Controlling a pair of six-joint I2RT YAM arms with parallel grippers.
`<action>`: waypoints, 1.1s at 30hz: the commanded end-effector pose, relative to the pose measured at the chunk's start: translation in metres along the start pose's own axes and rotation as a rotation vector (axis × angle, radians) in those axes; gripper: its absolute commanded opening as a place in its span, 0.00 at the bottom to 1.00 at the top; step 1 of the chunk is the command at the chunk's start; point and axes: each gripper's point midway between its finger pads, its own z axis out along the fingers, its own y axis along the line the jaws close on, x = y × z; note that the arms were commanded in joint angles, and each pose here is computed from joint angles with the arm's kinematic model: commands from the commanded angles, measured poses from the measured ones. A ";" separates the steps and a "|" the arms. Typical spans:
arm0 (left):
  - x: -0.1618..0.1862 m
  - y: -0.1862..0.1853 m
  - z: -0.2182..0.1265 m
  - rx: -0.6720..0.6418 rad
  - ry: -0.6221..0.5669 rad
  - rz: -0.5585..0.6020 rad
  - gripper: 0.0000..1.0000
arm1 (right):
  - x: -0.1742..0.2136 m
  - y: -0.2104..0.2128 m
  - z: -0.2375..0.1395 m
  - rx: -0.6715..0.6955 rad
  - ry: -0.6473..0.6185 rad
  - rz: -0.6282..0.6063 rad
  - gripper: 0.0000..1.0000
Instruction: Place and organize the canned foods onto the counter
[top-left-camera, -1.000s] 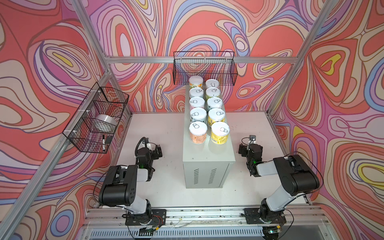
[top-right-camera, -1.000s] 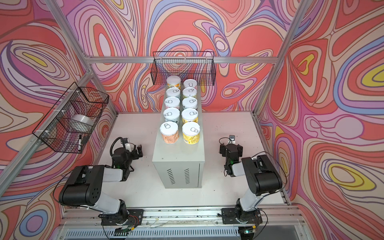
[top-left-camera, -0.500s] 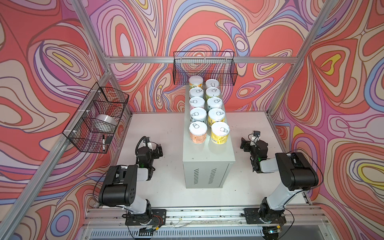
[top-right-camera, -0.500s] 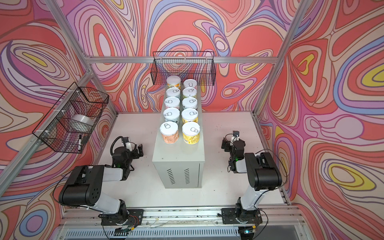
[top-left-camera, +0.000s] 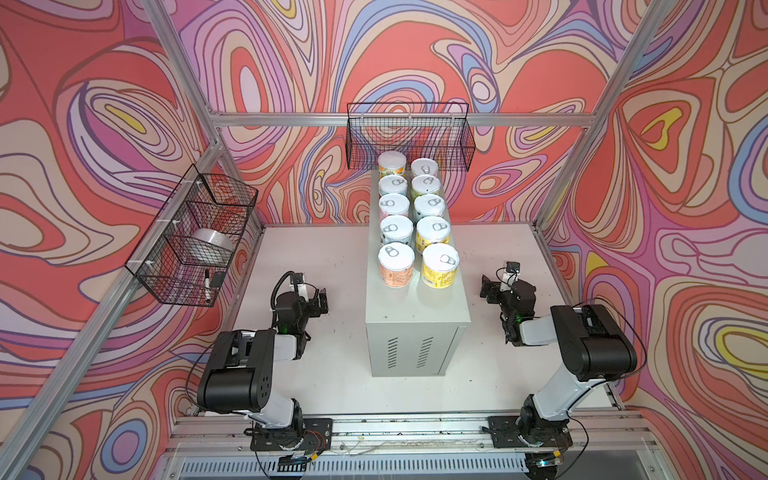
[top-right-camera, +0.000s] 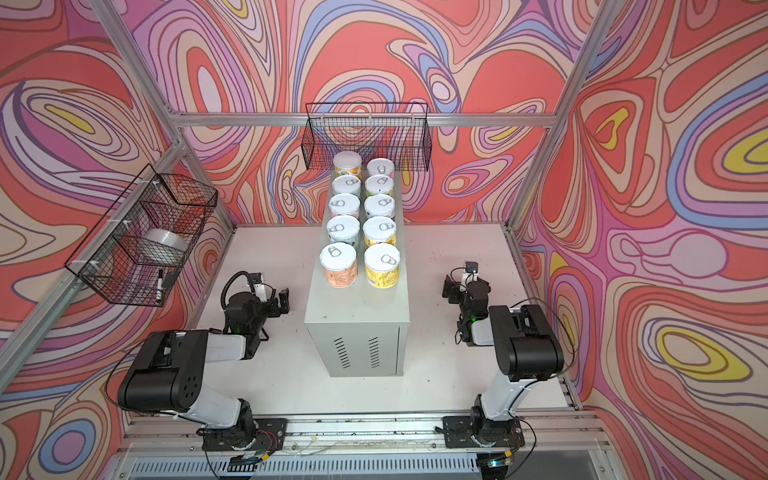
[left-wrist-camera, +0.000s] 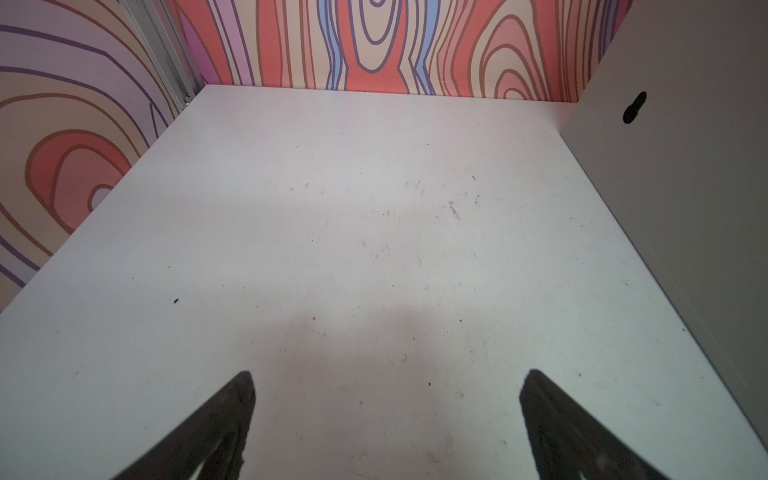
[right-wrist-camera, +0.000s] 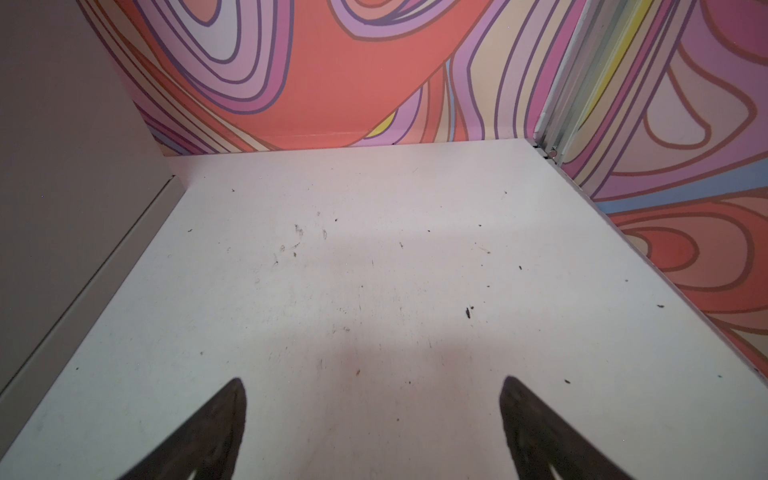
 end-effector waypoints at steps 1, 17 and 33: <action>-0.007 -0.004 0.002 0.017 -0.016 0.022 1.00 | -0.001 0.002 -0.001 -0.011 -0.004 0.007 0.99; -0.006 -0.004 0.003 0.017 -0.014 0.022 1.00 | -0.002 0.003 0.000 -0.015 -0.002 0.010 0.99; -0.004 -0.004 0.006 0.016 0.006 0.023 1.00 | 0.000 0.004 0.001 -0.019 0.008 0.012 0.98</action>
